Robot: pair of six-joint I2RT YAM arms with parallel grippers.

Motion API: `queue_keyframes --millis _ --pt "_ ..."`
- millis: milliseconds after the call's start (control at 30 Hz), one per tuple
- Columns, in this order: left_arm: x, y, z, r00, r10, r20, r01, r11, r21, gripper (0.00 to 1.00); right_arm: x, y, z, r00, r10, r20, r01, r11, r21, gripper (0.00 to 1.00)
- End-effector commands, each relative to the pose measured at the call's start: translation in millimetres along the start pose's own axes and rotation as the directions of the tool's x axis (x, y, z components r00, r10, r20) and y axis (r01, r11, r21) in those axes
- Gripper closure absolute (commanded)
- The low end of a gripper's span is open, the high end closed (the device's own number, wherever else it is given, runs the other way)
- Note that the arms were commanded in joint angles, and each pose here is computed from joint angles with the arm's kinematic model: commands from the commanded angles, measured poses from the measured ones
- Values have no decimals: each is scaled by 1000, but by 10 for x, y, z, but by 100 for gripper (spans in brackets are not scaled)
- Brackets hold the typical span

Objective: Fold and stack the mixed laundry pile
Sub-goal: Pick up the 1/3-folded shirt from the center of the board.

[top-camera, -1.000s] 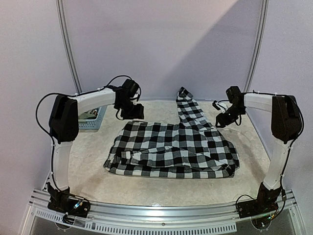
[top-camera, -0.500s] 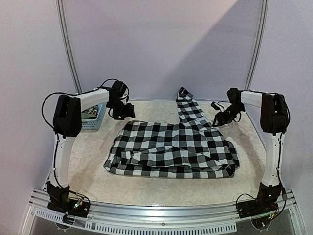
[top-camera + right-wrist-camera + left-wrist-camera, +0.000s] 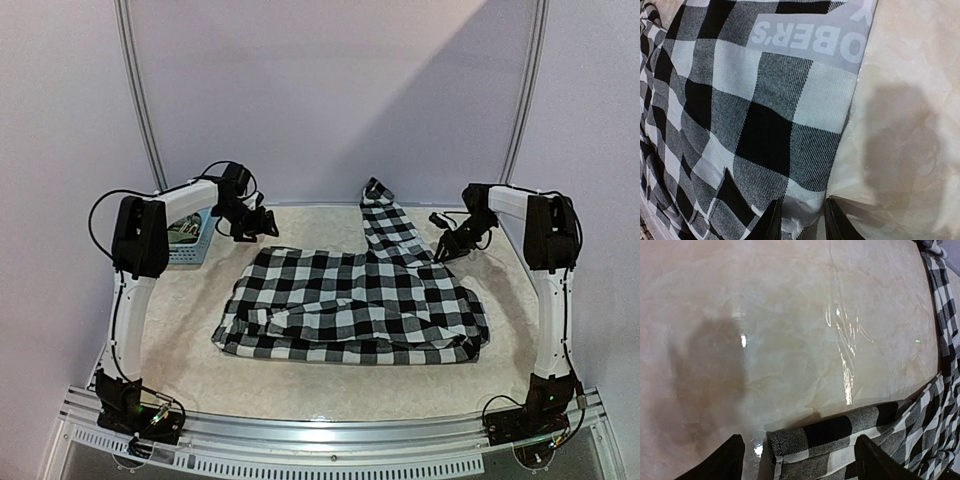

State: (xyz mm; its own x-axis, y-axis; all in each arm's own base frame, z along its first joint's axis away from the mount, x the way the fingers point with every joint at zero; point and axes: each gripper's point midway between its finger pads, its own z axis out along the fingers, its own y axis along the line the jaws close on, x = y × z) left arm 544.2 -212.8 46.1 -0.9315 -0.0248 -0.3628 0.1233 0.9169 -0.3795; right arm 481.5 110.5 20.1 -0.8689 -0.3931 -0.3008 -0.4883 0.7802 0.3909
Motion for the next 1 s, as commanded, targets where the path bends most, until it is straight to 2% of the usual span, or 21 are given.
queue_keyframes --millis 0,67,233,500,733,867,967 --pt "95 42 45 998 5 -60 -2 999 52 23 202 90 85 997 26 -77 -33 996 -78 71" --pt "100 56 58 998 3 -64 0 998 58 23 202 94 75 997 24 -77 -30 996 -79 75" --pt "119 108 113 996 -19 -86 25 997 75 23 133 106 27 998 12 -55 -16 997 -75 99" --pt "86 179 161 994 -20 -108 32 994 105 22 -162 -113 -179 997 43 66 -44 999 21 100" --pt "144 221 262 989 -37 -146 58 988 141 24 -159 -151 -107 997 56 57 -57 998 18 100" --pt "229 222 218 987 14 -160 9 990 143 24 -137 -147 -83 997 63 50 -64 998 9 100" --pt "301 205 221 983 42 -180 -10 985 171 29 -123 -150 -72 997 64 46 -64 998 7 100"
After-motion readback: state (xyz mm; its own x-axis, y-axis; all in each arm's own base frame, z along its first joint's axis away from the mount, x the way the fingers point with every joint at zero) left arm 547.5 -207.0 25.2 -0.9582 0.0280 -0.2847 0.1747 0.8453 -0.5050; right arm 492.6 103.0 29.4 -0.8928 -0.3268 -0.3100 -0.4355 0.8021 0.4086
